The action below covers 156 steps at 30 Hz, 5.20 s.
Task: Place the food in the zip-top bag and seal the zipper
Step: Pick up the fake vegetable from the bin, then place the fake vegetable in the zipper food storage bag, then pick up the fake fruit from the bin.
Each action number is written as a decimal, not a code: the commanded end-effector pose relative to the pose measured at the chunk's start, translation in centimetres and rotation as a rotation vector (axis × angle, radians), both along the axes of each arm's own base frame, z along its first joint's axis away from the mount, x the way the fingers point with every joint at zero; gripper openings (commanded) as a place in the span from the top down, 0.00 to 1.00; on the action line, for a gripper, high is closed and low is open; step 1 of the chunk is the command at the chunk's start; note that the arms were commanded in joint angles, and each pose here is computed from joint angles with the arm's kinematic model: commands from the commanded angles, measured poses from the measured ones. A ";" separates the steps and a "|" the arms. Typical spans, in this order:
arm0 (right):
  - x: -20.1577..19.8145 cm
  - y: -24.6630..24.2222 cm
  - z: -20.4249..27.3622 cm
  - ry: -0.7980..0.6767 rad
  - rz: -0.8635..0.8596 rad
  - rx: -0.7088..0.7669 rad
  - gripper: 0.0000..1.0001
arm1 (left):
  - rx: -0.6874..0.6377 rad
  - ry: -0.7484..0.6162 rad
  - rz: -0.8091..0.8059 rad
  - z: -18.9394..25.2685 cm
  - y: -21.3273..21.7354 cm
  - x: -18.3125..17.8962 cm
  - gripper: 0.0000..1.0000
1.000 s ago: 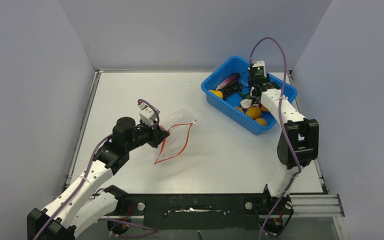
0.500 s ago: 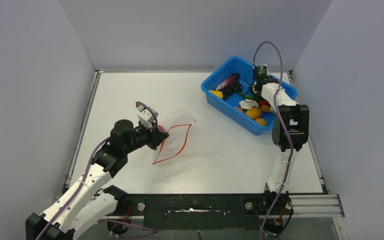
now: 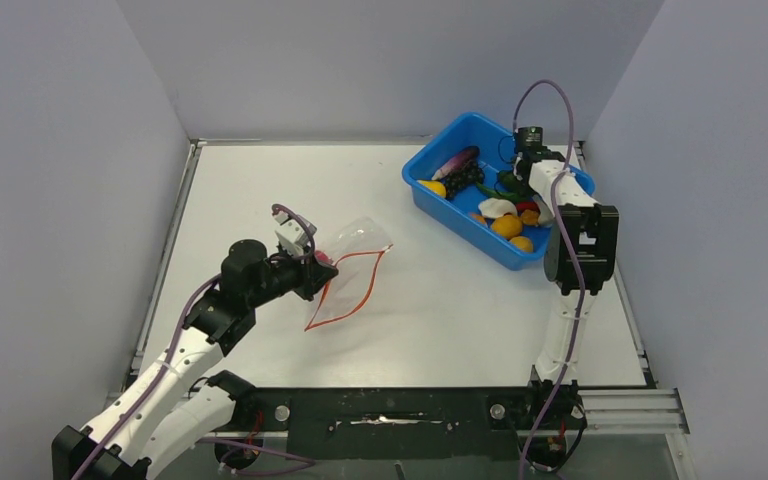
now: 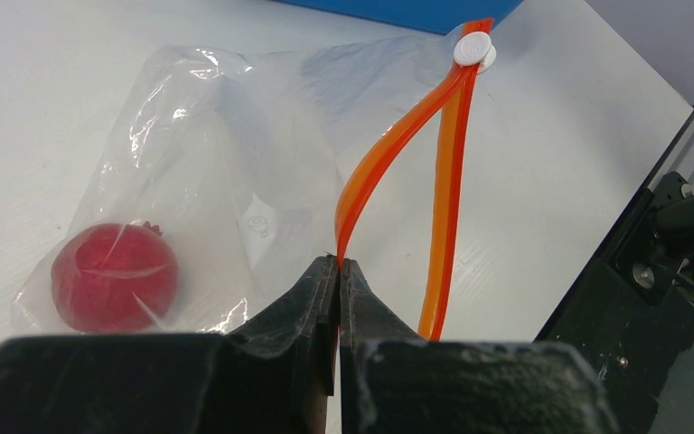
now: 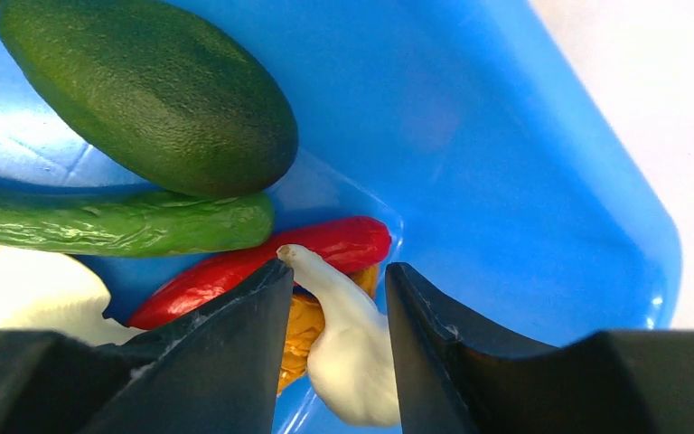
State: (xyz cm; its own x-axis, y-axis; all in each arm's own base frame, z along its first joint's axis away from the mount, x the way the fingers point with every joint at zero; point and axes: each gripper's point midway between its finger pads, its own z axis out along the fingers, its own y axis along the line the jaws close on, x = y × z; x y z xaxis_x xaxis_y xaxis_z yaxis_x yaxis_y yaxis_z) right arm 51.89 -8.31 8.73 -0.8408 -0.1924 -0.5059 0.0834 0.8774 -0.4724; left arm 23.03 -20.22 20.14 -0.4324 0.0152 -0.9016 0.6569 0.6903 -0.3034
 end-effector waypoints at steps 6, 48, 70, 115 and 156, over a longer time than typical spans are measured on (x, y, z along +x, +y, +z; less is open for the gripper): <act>1.1 0.1 -0.4 -0.010 -0.009 0.020 0.57 | -0.041 -0.070 0.003 1.9 0.0 0.3 1.00; -3.6 4.6 9.8 -0.152 -0.037 0.008 1.00 | -0.045 -0.061 0.025 1.7 0.4 0.8 1.00; -14.6 19.6 25.6 -0.663 0.318 0.456 1.00 | -0.213 0.034 0.063 5.8 -1.3 2.0 1.00; -23.0 40.2 20.7 -0.671 0.758 1.054 0.89 | -0.523 0.247 -0.023 10.3 -4.7 1.4 1.00; -12.9 18.8 17.9 -0.476 0.283 0.435 0.38 | -0.100 -0.031 -0.010 3.9 -1.4 2.2 1.00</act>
